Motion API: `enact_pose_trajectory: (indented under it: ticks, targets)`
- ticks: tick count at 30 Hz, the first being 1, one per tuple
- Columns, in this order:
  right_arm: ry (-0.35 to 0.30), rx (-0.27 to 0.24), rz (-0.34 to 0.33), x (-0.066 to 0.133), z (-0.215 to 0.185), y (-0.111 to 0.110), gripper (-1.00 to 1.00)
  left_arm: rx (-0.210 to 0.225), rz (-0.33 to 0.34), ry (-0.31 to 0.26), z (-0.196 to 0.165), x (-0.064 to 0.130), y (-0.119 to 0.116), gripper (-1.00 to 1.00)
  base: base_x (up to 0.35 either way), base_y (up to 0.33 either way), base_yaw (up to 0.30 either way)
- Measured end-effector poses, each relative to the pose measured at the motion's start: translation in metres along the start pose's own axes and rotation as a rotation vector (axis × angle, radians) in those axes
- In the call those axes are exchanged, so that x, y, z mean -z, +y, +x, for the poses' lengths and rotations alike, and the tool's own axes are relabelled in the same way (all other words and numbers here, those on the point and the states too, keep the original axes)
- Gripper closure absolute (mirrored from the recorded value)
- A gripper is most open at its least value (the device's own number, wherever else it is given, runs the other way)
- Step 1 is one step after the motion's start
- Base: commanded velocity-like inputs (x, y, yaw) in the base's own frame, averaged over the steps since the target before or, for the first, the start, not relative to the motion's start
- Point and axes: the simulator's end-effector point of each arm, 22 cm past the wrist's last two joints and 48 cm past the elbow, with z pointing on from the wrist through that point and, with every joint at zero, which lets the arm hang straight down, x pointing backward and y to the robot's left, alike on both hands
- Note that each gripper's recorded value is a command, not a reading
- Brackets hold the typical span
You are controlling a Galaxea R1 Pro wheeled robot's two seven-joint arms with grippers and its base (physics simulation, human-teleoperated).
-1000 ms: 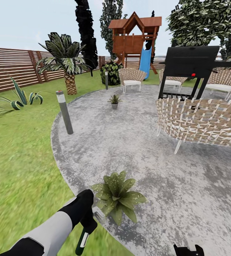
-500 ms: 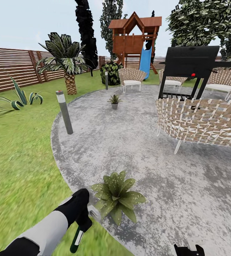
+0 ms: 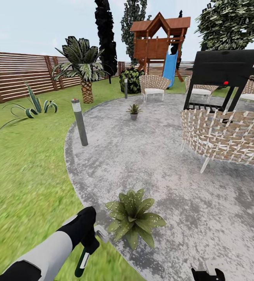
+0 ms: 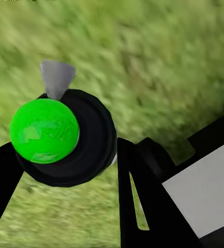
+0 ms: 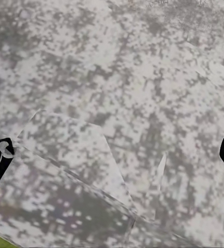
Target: Pick up the pesticide atomizer in the garden and spray insectifuge to fully cover both potted plants in the garden.
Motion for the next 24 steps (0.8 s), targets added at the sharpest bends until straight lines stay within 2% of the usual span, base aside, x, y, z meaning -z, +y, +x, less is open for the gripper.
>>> enact_pose_trajectory:
  ticks: [4,20,24]
  targets:
    - [0.0,-0.001,0.0,0.0,0.0001,0.0,-1.0,0.0,0.001,-0.001,-0.0003,-0.0001,-0.0002,1.0,0.039,-0.26,0.163]
    - [0.001,0.0,-0.001,0.0,0.0003,0.0001,-1.0,0.001,0.003,-0.002,-0.0008,0.0,-0.0008,1.0,-0.028,-0.271,0.005]
    - [0.001,0.0,-0.001,-0.0001,0.0003,0.0005,-1.0,0.002,0.003,-0.002,-0.0003,-0.0001,-0.0002,1.0,0.0,-0.273,0.192]
